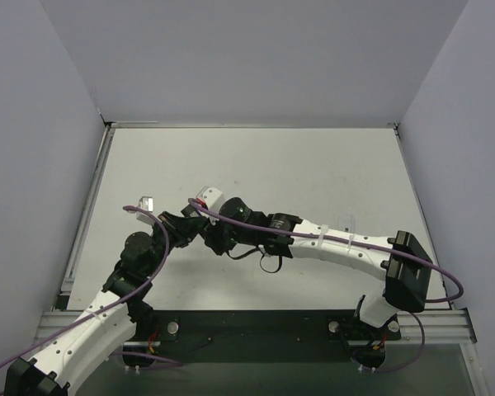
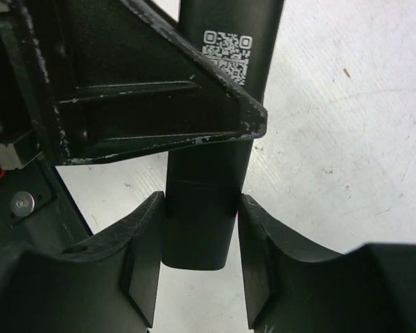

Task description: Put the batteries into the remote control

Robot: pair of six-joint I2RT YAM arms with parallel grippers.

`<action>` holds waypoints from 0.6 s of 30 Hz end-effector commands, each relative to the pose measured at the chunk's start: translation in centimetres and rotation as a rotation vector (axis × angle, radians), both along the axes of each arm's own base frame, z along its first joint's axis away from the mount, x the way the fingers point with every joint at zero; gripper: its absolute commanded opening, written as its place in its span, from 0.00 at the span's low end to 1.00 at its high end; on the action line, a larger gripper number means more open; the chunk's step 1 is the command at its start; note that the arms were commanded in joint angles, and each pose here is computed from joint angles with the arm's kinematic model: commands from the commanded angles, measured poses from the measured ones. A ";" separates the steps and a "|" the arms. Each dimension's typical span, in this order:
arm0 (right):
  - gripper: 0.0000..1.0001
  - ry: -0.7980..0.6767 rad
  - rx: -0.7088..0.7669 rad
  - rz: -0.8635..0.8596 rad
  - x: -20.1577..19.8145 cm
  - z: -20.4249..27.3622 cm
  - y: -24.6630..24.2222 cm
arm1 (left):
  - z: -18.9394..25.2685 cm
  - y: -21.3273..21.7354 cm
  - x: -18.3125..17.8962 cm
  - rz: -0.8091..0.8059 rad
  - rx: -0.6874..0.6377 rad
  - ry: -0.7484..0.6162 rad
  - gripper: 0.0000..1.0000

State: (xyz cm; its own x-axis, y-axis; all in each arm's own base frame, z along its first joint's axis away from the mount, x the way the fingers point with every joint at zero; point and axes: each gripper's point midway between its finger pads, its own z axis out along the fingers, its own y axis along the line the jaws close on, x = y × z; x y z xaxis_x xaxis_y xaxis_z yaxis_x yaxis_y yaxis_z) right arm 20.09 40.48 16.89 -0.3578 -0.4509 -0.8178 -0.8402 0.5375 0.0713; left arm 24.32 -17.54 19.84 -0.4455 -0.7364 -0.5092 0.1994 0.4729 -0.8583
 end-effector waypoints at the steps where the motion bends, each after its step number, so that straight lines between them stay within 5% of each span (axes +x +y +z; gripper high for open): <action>1: 0.28 -0.013 -0.031 -0.002 -0.1 0.1 -0.1 | 4.0 0.2 0.5 0.026 -0.038 -0.087 0.00; 18: 0.20 0.094 -0.180 0.025 -3.7 -5.9 -4.4 | 4.3 2.6 2.2 0.170 -0.030 -0.135 0.00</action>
State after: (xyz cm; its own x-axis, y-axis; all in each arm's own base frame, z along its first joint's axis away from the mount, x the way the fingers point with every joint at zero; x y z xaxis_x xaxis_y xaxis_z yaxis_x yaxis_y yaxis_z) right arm 19.37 40.46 15.36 -0.3621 -0.4356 -0.8241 -0.8387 0.5380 0.0842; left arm 24.40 -17.21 18.58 -0.4553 -0.7137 -0.5323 0.1555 0.5249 -0.8369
